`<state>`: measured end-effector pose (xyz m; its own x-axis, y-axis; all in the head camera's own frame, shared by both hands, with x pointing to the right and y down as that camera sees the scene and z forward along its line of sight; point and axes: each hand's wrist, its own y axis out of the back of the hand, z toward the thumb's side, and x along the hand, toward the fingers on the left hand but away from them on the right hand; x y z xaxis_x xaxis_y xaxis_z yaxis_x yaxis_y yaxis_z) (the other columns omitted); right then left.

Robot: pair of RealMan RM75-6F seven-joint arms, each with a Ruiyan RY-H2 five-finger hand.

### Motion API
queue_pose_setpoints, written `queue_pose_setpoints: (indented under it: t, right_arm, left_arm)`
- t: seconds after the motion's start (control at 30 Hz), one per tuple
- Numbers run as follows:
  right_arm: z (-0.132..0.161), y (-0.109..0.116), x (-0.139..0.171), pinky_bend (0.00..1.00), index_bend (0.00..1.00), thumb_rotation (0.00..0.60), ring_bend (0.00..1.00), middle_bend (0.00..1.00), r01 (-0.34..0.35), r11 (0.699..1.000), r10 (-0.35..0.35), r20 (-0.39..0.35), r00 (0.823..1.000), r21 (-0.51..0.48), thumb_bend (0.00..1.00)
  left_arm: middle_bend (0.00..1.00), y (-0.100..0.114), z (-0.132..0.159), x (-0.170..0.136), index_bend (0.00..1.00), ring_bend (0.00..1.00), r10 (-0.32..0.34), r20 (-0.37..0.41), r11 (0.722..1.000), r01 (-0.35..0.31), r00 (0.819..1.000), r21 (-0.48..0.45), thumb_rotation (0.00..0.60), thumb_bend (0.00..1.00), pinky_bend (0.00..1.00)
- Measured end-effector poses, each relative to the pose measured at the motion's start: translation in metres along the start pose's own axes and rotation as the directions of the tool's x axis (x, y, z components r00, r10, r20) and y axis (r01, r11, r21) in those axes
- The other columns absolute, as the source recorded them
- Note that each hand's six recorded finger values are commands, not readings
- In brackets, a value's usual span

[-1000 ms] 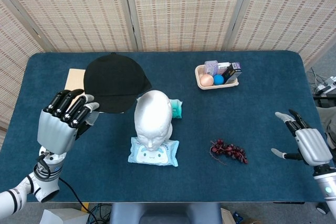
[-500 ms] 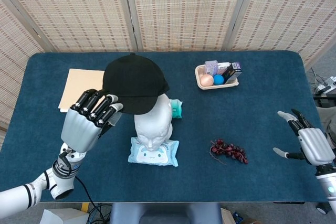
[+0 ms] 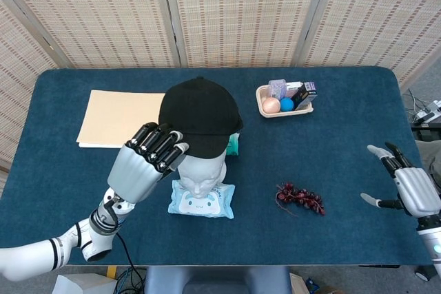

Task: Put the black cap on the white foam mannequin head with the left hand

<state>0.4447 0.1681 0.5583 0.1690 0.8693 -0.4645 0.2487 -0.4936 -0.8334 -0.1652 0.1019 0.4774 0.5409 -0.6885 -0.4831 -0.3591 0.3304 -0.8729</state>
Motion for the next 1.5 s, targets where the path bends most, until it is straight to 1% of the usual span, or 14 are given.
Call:
queue_pose_setpoints:
  t: [0.43, 0.87, 1.23, 1.5]
  right_arm:
    - [-0.002, 0.003, 0.001, 0.22, 0.08, 0.600, 0.03, 0.19, 0.006, 1.000, -0.006, 0.002, 1.000, -0.009, 0.00]
    - [-0.003, 0.003, 0.001, 0.22, 0.08, 0.600, 0.03, 0.19, 0.005, 1.000, -0.005, 0.005, 1.000, -0.012, 0.00]
    - [-0.003, 0.004, 0.001, 0.22, 0.08, 0.600, 0.03, 0.19, 0.005, 1.000, -0.005, 0.005, 1.000, -0.013, 0.00]
    - [-0.003, 0.003, 0.000, 0.22, 0.08, 0.600, 0.03, 0.19, 0.005, 1.000, -0.005, 0.006, 1.000, -0.012, 0.00]
  left_arm:
    - [0.54, -0.013, 0.022, 0.001, 0.89, 0.40, -0.022, 0.023, 0.999, 0.023, 0.999, -0.028, 0.600, 0.43, 0.47]
    - [0.54, -0.025, 0.032, -0.007, 0.89, 0.40, -0.048, 0.024, 0.997, 0.049, 0.999, -0.057, 0.600, 0.43, 0.47]
    - [0.54, -0.037, 0.028, -0.020, 0.89, 0.40, -0.084, 0.002, 0.995, 0.084, 0.996, -0.062, 0.600, 0.44, 0.47]
    - [0.54, -0.039, 0.024, -0.034, 0.89, 0.40, -0.094, -0.026, 0.993, 0.092, 0.995, -0.074, 0.600, 0.43, 0.47]
